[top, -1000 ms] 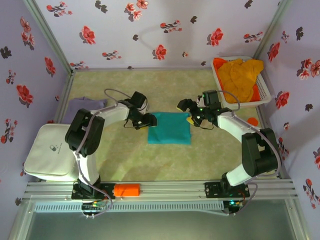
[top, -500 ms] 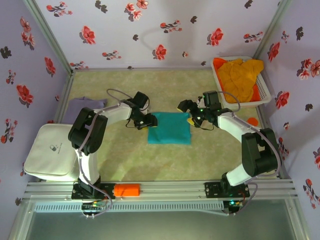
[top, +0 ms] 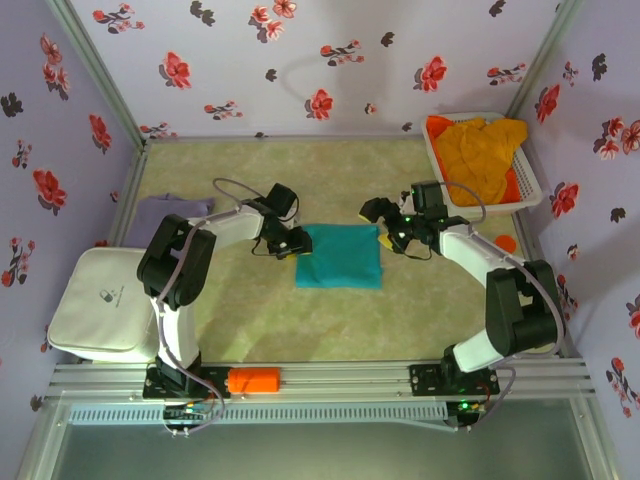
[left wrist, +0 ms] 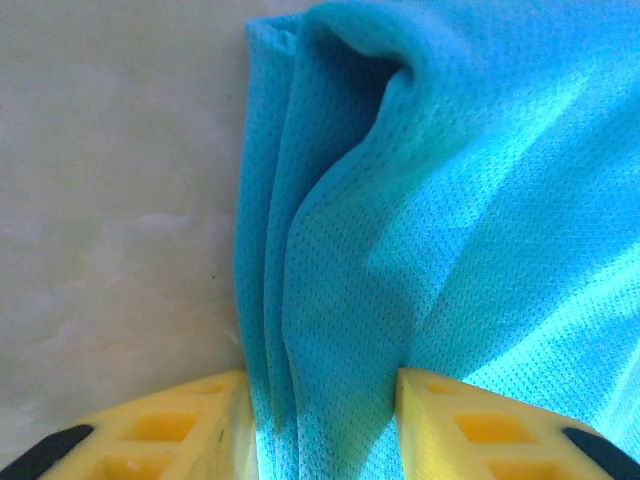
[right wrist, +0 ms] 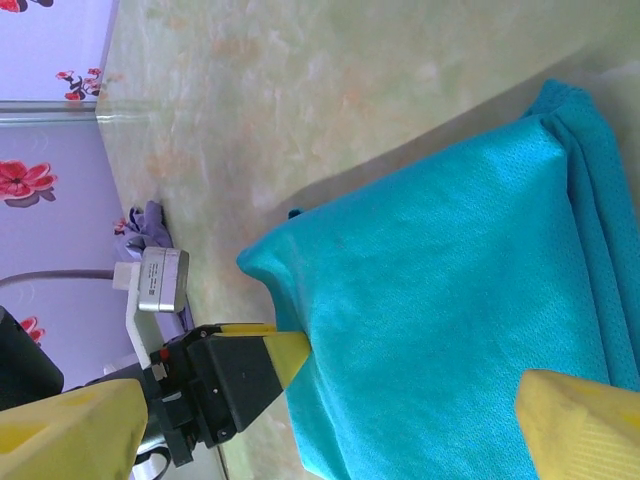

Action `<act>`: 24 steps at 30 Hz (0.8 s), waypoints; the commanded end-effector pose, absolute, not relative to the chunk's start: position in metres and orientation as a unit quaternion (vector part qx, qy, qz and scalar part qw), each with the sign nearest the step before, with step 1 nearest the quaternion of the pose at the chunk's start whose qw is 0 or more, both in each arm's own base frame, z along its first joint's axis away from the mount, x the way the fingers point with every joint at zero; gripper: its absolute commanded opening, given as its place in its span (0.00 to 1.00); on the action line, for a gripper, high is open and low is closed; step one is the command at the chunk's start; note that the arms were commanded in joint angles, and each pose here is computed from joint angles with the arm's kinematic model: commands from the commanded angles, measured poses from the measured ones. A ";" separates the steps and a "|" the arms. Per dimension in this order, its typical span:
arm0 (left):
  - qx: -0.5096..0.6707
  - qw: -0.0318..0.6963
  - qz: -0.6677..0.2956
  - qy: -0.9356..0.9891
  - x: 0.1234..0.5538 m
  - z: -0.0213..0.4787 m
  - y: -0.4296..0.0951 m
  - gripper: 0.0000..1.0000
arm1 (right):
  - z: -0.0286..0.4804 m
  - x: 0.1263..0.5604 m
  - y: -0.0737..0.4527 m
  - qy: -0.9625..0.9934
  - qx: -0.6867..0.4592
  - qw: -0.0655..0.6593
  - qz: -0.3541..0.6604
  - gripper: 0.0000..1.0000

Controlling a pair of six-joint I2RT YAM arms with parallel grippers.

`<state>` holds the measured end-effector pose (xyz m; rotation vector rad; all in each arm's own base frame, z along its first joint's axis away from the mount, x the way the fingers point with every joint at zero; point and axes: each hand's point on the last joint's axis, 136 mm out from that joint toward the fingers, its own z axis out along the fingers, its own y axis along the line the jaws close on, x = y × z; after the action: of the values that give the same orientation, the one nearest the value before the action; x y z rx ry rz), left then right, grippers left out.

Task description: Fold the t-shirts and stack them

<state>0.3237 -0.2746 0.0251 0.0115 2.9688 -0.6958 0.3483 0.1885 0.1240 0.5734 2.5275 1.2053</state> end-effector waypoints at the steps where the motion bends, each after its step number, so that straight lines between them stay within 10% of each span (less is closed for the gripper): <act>1: 0.023 0.033 -0.264 0.964 0.315 0.018 -0.300 0.39 | 0.122 0.340 0.185 0.879 0.194 0.138 0.414 0.95; 16: 0.014 0.027 -0.243 0.970 0.311 0.003 -0.293 0.26 | 0.116 0.338 0.182 0.879 0.199 0.133 0.412 0.95; 24: 0.044 0.064 -0.190 0.979 0.314 0.012 -0.279 0.00 | 0.113 0.337 0.178 0.879 0.205 0.132 0.410 0.95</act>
<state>0.3244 -0.2875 0.0218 0.0679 2.9276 -0.6831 0.3411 0.1806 0.1098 0.6120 2.5569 1.1846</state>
